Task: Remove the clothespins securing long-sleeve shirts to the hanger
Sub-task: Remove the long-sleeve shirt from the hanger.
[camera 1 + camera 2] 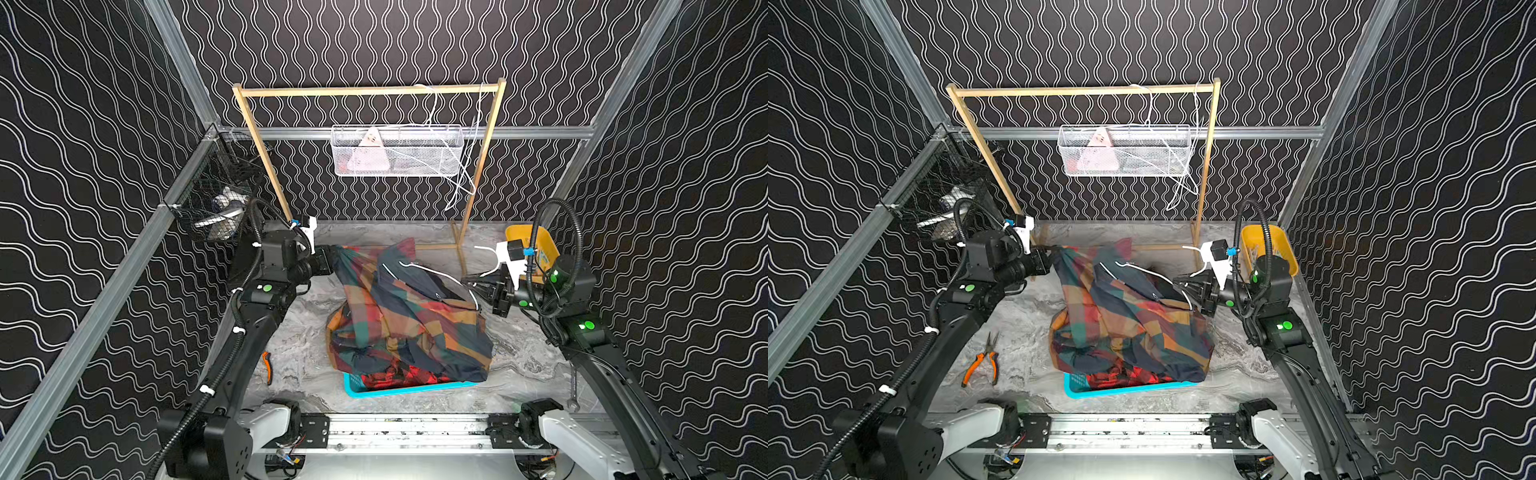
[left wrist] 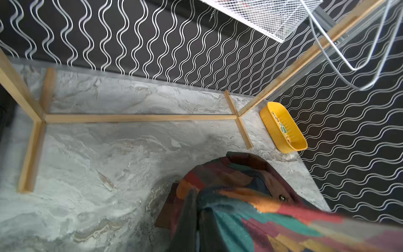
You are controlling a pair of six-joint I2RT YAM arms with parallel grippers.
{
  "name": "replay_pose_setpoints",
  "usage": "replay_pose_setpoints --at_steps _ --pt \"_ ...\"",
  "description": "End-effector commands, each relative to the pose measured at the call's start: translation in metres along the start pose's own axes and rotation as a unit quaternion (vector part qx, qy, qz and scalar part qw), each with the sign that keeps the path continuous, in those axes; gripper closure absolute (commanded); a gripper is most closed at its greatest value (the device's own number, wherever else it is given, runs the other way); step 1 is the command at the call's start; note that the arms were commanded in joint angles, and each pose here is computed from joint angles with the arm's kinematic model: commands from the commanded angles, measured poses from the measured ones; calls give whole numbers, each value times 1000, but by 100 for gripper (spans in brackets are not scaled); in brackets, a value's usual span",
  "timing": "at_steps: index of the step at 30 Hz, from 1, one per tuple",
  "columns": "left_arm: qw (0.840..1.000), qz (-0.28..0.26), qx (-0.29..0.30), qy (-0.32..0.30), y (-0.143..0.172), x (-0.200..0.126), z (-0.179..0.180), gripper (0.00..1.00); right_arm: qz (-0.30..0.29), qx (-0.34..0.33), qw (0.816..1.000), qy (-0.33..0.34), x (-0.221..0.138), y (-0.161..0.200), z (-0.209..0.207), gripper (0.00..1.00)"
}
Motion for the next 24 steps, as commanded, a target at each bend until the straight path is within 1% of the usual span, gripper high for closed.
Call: replay_pose_setpoints --at_steps 1,3,6,8,11,15,18,20,22,24 --pt "997 -43 -31 -54 -26 4 22 100 40 9 999 -28 -1 20 15 100" --pt "998 -47 -32 -41 -34 8 19 100 66 9 997 -24 3 30 19 100" --pt "998 -53 -36 -26 -40 10 15 100 84 9 996 -17 9 40 20 100" --pt "998 -53 -40 -16 -41 11 12 100 100 15 995 -4 14 45 17 100" --pt "998 -59 -37 4 -47 7 3 100 137 24 990 34 24 53 4 100" --pt "997 -72 -25 25 -54 -2 -13 100 146 33 988 48 34 55 -8 100" --pt "998 -63 -9 8 -50 -5 -12 100 140 35 989 37 35 54 -4 100" --pt "999 -45 -10 -20 -41 -4 -2 100 129 31 991 28 31 52 2 100" --pt "998 -38 -13 -43 -36 -2 7 100 121 24 992 27 27 51 7 100" --pt "998 -43 -23 -45 -39 1 10 100 137 27 990 33 24 57 7 100"
Point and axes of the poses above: each gripper's point midway between its finger pads, its own x axis out along the fingers, its own z axis along the line the jaws close on, y = z × x, the point moved 2 cm from there along -x, back along the fingers, and after that the axes turned 13 degrees about x, right-handed, at the moved point
